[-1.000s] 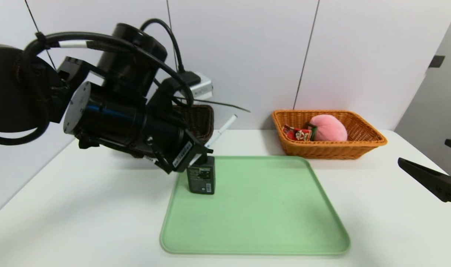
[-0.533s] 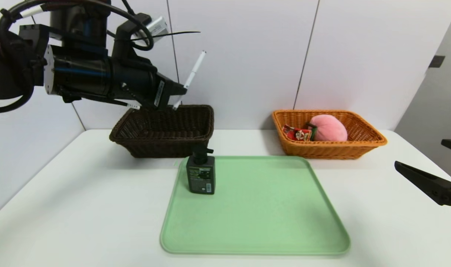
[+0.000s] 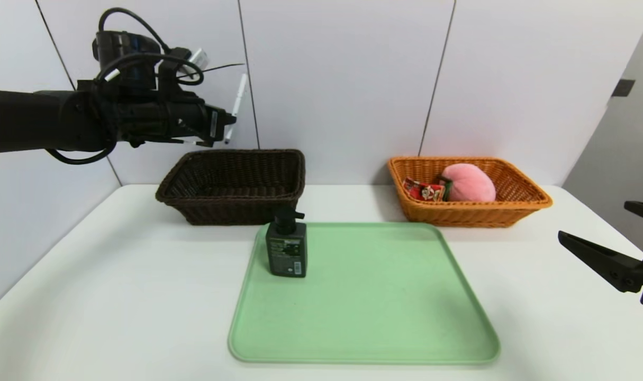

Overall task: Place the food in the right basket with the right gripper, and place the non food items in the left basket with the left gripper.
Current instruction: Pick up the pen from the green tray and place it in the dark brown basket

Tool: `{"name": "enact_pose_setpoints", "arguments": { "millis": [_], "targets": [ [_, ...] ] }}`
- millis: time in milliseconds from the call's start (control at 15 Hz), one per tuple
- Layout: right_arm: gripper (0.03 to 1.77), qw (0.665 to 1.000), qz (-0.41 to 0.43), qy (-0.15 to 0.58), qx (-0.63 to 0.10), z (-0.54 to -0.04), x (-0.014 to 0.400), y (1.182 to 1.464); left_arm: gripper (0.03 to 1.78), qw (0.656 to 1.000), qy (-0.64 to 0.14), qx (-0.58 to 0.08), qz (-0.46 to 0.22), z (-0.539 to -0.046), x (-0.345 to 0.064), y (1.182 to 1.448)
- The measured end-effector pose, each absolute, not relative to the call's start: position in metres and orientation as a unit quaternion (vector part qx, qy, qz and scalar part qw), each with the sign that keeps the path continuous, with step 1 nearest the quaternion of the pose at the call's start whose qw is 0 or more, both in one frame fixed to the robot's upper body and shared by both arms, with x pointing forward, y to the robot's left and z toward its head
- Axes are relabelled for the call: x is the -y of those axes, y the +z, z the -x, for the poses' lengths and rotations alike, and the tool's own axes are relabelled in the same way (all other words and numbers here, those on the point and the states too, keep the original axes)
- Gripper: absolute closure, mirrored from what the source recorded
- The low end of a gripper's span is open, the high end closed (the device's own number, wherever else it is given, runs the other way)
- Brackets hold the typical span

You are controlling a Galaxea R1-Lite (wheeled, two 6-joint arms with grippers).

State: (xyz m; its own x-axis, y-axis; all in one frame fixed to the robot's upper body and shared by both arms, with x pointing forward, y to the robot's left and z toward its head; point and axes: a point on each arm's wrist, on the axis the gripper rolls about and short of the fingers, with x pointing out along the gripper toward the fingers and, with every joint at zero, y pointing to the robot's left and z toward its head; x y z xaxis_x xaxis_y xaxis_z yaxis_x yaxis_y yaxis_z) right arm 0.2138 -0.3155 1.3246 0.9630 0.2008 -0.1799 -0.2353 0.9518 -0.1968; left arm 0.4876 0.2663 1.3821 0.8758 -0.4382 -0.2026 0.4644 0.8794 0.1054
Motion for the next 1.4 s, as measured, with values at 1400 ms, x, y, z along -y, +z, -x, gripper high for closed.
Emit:
{"name": "enact_pose_setpoints", "arguments": {
  "millis": [1400],
  "targets": [
    [0.09,0.984,0.113,0.105,-0.085,-0.22,0.315,1.325,1.74,0.962,-0.18,-0.186,-0.092,-0.53,-0.312,1.294]
  ]
}}
